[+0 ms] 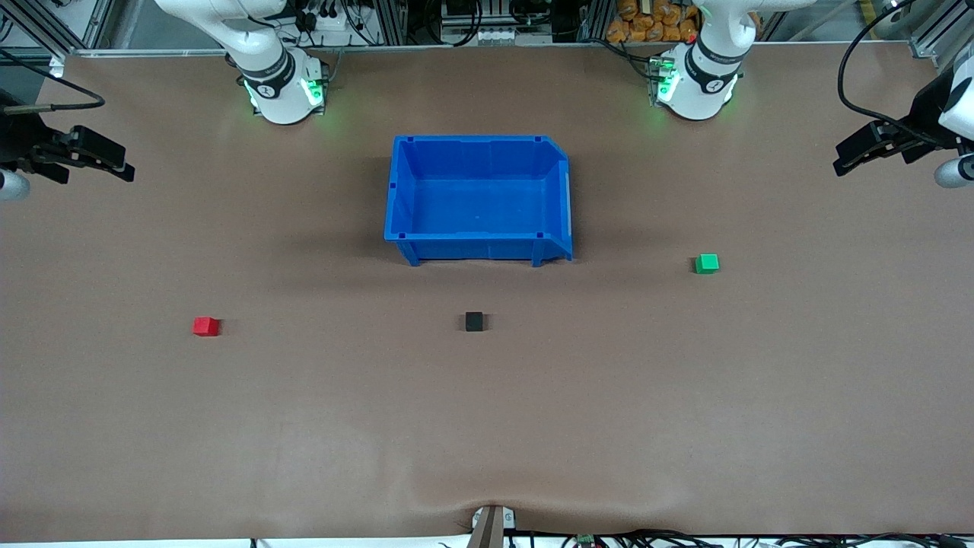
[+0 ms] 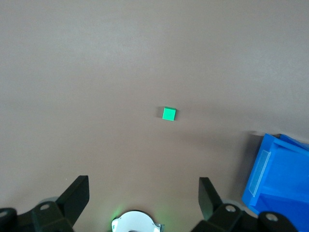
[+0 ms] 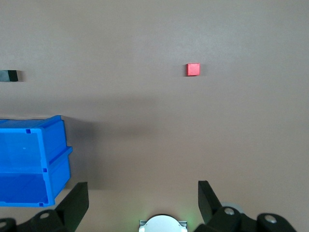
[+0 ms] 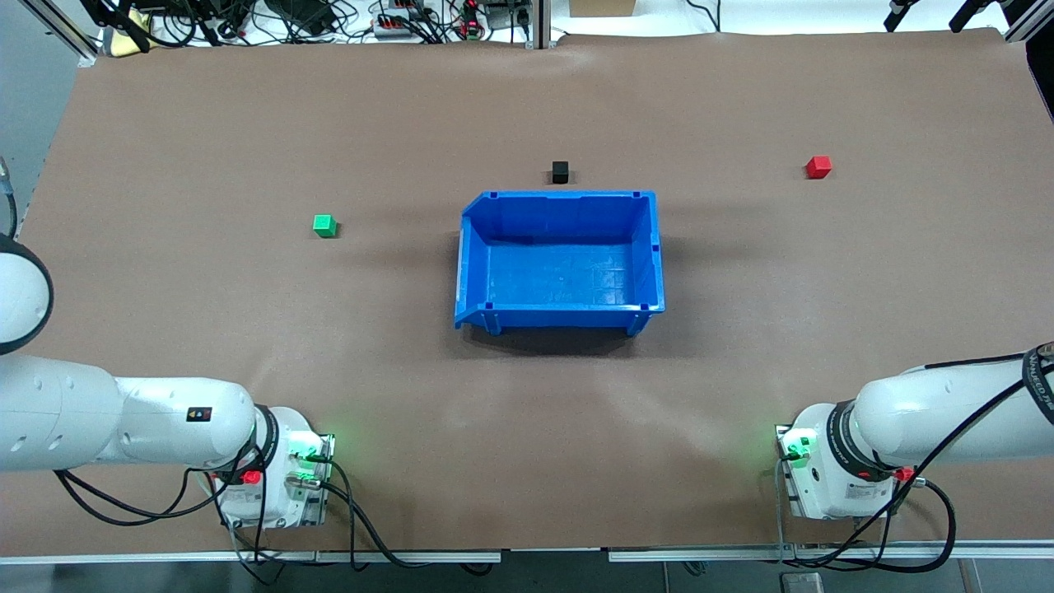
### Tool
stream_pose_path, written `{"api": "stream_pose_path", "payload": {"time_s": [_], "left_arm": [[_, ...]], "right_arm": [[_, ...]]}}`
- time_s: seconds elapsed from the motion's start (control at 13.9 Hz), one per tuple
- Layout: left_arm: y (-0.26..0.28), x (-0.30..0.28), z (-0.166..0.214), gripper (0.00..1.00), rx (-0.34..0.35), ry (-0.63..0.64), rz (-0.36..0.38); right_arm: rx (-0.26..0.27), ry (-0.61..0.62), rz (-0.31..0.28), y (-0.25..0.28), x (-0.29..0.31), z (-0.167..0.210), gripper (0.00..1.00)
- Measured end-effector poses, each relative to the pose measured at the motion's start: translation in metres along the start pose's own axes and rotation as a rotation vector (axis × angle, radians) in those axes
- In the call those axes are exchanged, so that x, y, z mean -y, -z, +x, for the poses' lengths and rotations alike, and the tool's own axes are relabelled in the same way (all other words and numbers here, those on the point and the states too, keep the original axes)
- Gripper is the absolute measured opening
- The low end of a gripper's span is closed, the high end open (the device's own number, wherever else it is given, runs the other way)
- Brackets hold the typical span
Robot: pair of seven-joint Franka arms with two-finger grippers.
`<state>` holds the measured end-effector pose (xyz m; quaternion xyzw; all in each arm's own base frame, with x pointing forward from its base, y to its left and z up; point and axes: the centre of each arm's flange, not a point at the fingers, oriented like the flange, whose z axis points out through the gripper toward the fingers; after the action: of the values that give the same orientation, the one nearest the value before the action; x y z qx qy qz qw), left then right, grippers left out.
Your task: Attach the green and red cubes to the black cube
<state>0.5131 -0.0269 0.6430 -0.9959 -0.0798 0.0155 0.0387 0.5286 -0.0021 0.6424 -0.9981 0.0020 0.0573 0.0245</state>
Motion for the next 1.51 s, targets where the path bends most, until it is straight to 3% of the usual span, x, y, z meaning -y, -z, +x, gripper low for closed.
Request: {"api": "stream_pose_path", "payload": {"time_s": [0.79,1.51], "left_arm": [[0.000,0.001,0.000,1.00,0.002,0.001,0.000],[-0.003,-0.002,0.001,1.00,0.007,-0.004,0.002]], "right_arm": [[0.002,0.000,-0.002,-0.002,0.000,0.002,1.00],[0.007,0.048,-0.007,-0.045,0.028,0.045,1.00]]}}
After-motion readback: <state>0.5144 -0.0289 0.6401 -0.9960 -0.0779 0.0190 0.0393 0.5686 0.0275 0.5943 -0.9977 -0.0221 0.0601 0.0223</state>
